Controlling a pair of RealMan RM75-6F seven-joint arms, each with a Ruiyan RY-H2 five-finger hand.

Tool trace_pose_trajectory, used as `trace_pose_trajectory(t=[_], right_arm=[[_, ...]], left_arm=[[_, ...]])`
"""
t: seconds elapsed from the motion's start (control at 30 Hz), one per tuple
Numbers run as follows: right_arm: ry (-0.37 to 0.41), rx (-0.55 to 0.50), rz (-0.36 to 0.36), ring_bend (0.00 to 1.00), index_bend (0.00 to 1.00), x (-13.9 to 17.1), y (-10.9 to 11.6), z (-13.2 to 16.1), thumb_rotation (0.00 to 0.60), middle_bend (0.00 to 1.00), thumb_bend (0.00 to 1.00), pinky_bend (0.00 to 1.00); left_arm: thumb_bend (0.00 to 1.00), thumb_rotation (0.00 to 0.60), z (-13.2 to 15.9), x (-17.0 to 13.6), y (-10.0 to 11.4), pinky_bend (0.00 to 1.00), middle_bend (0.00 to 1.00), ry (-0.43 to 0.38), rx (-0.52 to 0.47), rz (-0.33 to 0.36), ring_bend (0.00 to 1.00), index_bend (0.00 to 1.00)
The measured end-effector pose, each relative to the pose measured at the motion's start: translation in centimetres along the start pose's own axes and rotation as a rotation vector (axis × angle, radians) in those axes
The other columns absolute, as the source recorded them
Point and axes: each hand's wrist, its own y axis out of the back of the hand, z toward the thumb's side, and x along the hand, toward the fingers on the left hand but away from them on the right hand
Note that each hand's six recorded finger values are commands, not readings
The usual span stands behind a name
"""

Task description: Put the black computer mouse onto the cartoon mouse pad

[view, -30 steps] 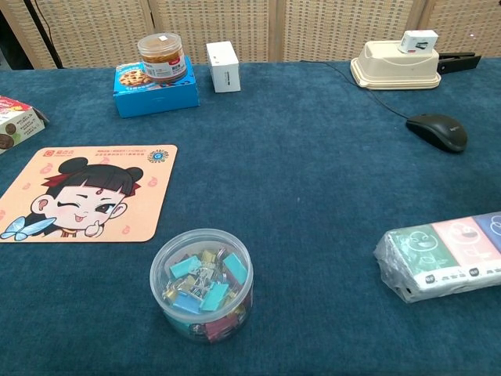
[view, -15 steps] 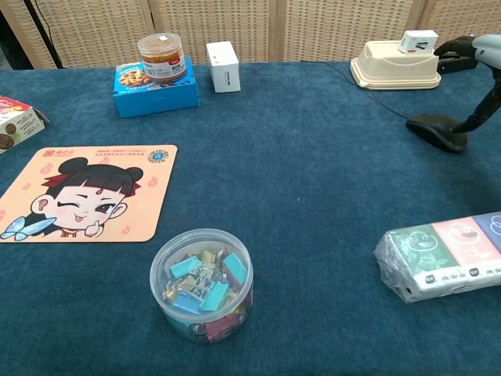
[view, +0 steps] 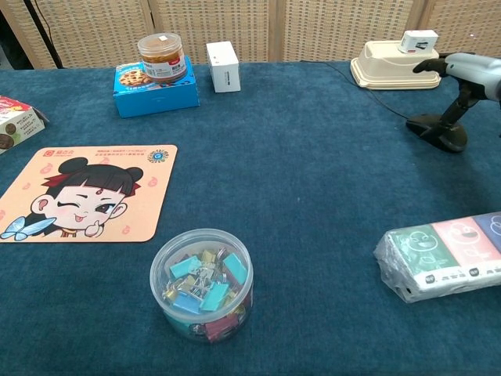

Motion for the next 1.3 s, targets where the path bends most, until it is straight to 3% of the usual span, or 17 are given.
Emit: trace_pose_trajectory(t=[0.37, 0.97, 1.3], right_arm=[[-0.023, 0.021, -0.020, 0.00, 0.00, -1.1, -0.9, 0.7, 0.600, 0.00, 0.00, 0.03], [-0.104, 0.049, -0.044, 0.00, 0.00, -2.8, -2.4, -0.9, 0.600, 0.02, 0.00, 0.23], [-0.141, 0.058, -0.033, 0.09, 0.16, -3.5, -3.0, -1.7, 0.600, 0.15, 0.02, 0.33]], left_arm=[[0.05, 0.600, -0.2, 0.1, 0.2, 0.00, 0.00, 0.004, -0.014, 0.009, 0.00, 0.00], [0.05, 0.600, -0.3, 0.6, 0.1, 0.00, 0.00, 0.019, -0.015, -0.002, 0.00, 0.00], [0.05, 0.600, -0.2, 0.7, -0.1, 0.00, 0.00, 0.021, -0.018, -0.012, 0.00, 0.00]])
